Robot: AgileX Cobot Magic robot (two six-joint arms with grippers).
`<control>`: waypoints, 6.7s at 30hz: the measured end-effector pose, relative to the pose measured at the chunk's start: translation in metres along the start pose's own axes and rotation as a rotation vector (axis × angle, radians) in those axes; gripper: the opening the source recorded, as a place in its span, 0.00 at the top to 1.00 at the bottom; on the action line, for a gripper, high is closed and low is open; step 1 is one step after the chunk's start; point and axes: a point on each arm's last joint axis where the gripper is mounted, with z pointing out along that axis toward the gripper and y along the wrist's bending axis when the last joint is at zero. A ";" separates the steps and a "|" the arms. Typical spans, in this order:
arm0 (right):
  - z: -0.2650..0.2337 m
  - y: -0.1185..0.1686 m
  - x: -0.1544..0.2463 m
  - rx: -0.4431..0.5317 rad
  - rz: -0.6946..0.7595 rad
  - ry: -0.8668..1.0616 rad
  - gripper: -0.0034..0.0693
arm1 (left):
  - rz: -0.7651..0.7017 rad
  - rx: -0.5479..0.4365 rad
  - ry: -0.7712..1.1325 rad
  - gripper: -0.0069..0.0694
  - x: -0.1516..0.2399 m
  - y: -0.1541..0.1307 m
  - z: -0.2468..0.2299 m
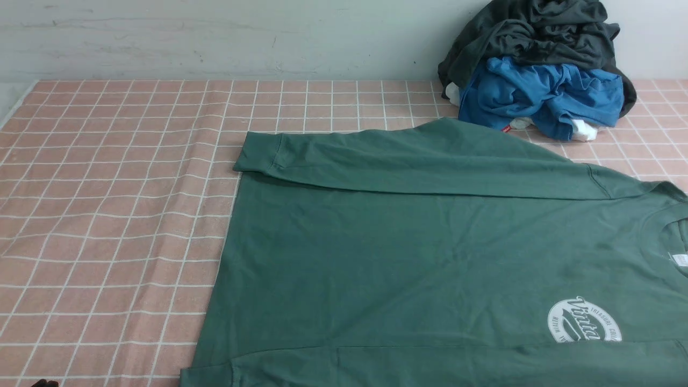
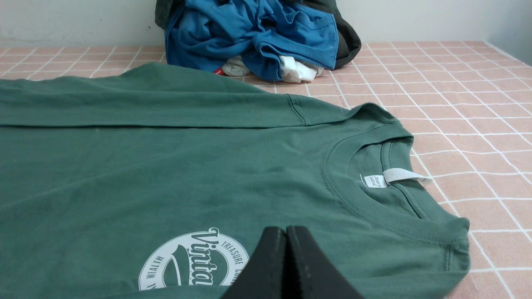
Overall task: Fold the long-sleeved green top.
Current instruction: Use the left arm to clamp the cuff closest to it, then use the left arm to drag and place the cuff at the centered position on the left edge of the fabric, then use the left arm to clamp the cuff farthest from it, then use the left arm to drag and drop the cuff onto the cuff closest to the left arm
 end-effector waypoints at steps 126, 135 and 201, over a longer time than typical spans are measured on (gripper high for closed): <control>0.092 0.083 -0.098 -0.449 -0.329 0.569 0.97 | -0.203 0.266 1.145 0.50 -0.051 -0.026 0.190; 0.091 0.083 -0.098 -0.450 -0.324 0.569 0.97 | -0.214 0.313 1.147 0.90 -0.056 -0.029 0.192; 0.092 0.084 -0.099 -0.453 -0.348 0.545 0.97 | -0.102 0.263 0.855 0.91 -0.228 0.017 0.369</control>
